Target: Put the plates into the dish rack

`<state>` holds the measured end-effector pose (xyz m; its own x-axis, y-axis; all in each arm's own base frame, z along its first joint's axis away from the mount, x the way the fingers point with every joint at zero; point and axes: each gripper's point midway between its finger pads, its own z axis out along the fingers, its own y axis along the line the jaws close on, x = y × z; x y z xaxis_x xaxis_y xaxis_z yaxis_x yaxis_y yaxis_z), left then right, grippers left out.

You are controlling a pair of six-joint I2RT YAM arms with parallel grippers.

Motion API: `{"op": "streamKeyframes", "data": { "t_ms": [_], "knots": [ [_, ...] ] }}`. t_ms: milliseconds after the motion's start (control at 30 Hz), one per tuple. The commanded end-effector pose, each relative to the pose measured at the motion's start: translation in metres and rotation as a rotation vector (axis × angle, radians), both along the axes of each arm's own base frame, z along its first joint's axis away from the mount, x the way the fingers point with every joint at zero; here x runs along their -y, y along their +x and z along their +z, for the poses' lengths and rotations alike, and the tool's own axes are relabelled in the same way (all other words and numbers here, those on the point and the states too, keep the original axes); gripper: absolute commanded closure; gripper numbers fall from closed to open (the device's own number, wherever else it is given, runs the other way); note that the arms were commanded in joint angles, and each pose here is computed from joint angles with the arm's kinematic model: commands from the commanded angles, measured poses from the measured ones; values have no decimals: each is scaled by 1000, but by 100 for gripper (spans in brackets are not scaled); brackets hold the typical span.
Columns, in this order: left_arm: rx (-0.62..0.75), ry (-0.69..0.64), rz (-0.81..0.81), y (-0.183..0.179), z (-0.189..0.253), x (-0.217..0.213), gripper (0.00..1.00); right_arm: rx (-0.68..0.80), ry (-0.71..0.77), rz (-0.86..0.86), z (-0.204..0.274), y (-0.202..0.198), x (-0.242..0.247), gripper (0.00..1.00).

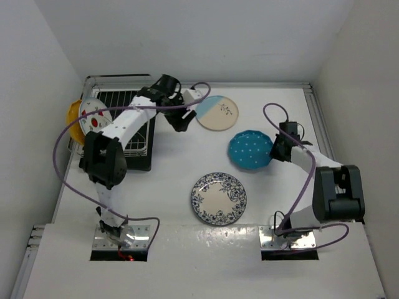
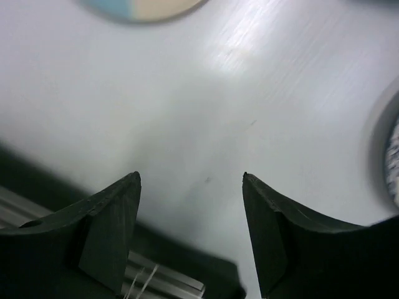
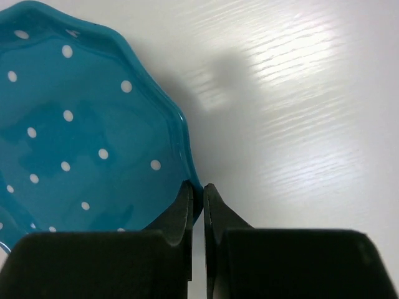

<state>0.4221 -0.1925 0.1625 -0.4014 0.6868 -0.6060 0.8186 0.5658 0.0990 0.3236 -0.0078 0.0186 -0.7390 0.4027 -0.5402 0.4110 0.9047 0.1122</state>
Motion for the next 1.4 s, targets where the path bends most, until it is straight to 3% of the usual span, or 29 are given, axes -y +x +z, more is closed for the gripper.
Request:
{"op": "streamKeyframes", "data": {
  "t_ms": [0,133,267,767,833,867,933,967,1067,1267,1300,1367],
  "knots": [
    [-48,-187,-140,-10,14,70,29,176,-78,172,33,20,-17,100],
    [-193,-307,-221,-19,-10,128,24,356,-35,227,64,29,-39,100],
    [-288,-360,-280,-30,-31,163,21,444,2,343,74,24,-67,100],
    [-343,-272,-199,-15,-116,169,17,642,109,539,105,20,-119,100],
    [-377,-278,-207,-20,-127,171,23,647,115,550,104,19,-121,100],
    [-389,-300,-214,-20,-125,170,37,647,121,550,104,18,-121,100],
    [-420,-321,-223,-26,-125,172,55,654,125,548,105,19,-122,100],
    [-435,-345,-241,-30,-122,175,76,649,130,557,103,18,-127,100],
    [-446,-370,-224,-27,-115,168,100,653,125,523,102,21,-120,100],
    [-387,-459,-129,8,-62,140,100,643,97,465,99,27,-111,100],
    [-355,-477,-122,11,-42,136,100,638,95,461,99,27,-110,97],
    [-305,-502,-102,21,-15,123,100,628,79,446,101,29,-106,80]
  ]
}}
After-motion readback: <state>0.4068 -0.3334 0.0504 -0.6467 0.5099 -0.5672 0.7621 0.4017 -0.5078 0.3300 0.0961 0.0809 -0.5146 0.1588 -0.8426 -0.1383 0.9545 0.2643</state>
